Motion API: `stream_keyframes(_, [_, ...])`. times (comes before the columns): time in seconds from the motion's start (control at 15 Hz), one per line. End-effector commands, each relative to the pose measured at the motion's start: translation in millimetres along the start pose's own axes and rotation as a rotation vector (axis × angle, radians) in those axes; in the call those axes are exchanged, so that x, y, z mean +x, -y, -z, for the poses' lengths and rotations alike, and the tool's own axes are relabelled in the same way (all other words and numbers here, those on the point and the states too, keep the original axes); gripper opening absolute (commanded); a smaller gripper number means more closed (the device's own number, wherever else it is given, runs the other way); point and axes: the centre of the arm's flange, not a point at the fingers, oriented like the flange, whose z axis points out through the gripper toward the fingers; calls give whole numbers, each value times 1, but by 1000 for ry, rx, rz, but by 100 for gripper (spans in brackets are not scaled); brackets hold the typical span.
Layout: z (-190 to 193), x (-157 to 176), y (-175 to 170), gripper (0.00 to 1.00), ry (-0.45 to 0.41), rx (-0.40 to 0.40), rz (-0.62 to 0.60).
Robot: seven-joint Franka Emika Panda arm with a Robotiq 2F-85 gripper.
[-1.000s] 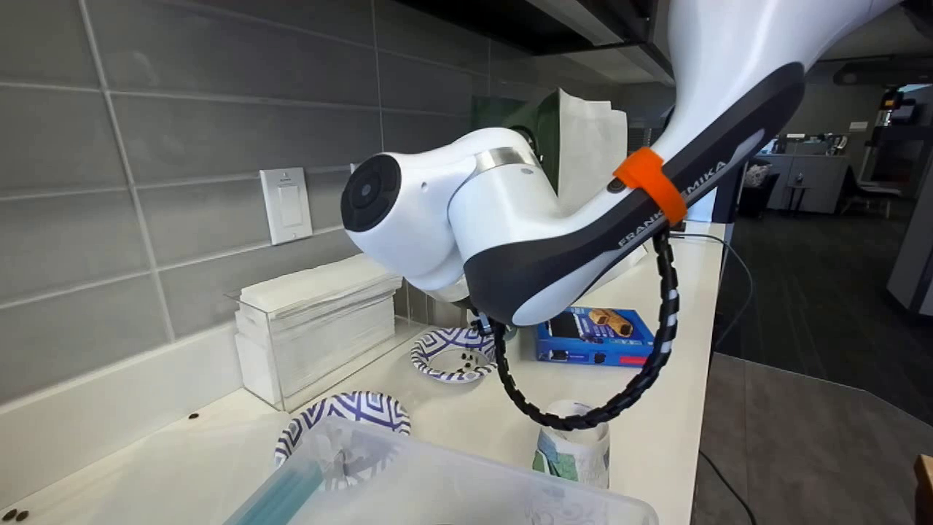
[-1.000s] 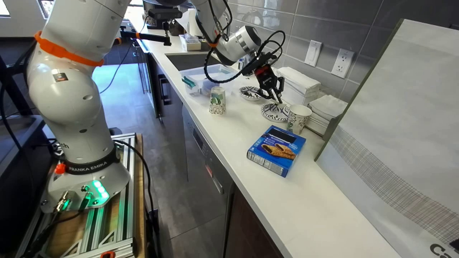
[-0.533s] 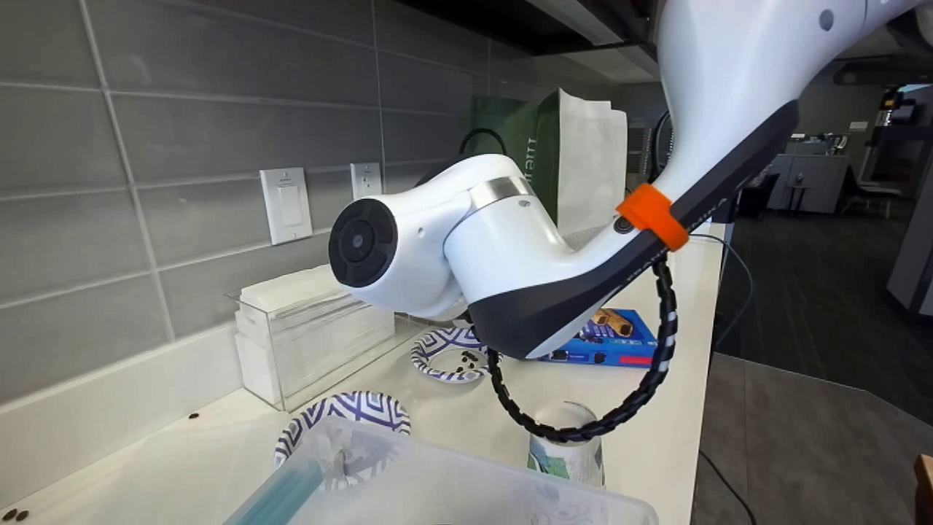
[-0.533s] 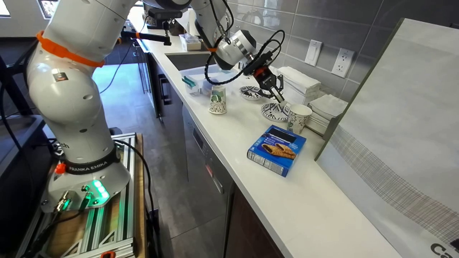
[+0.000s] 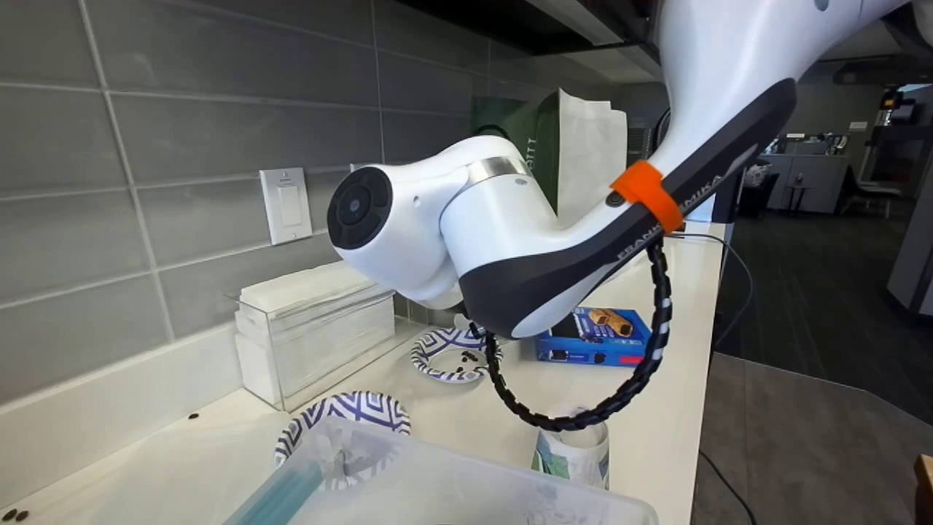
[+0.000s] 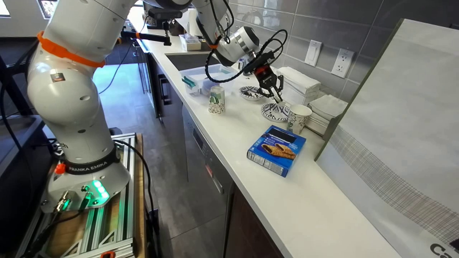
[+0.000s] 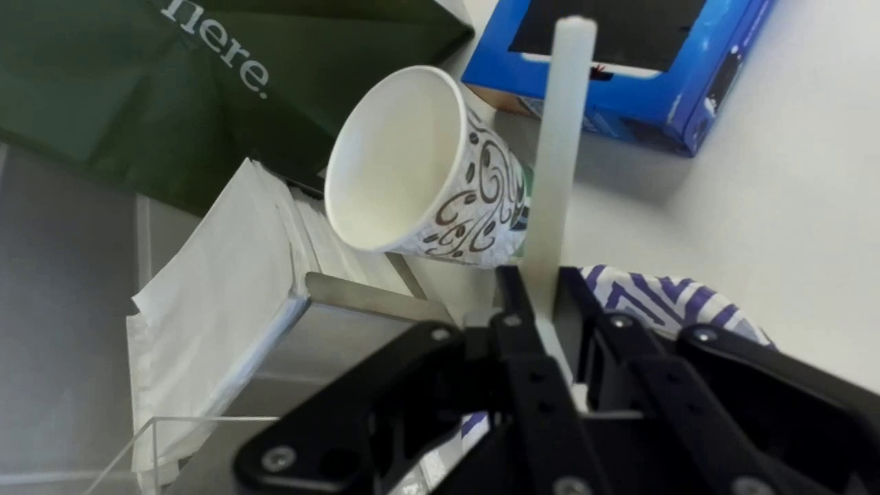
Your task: Transfer a spoonful of contents from the left bowl to the right bowl
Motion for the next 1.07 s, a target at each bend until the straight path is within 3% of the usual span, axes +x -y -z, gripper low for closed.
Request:
stream_keyframes(0.0, [8,-12,-7,4,0,133,-66])
stream_keyframes(0.27, [22,-25,-9,4,-73,341,-145])
stream_keyframes(0.53, [31,-44,-15,4,-163,491,-256])
stream_keyframes(1.0, [25,-73,2,4,-472,722,-372])
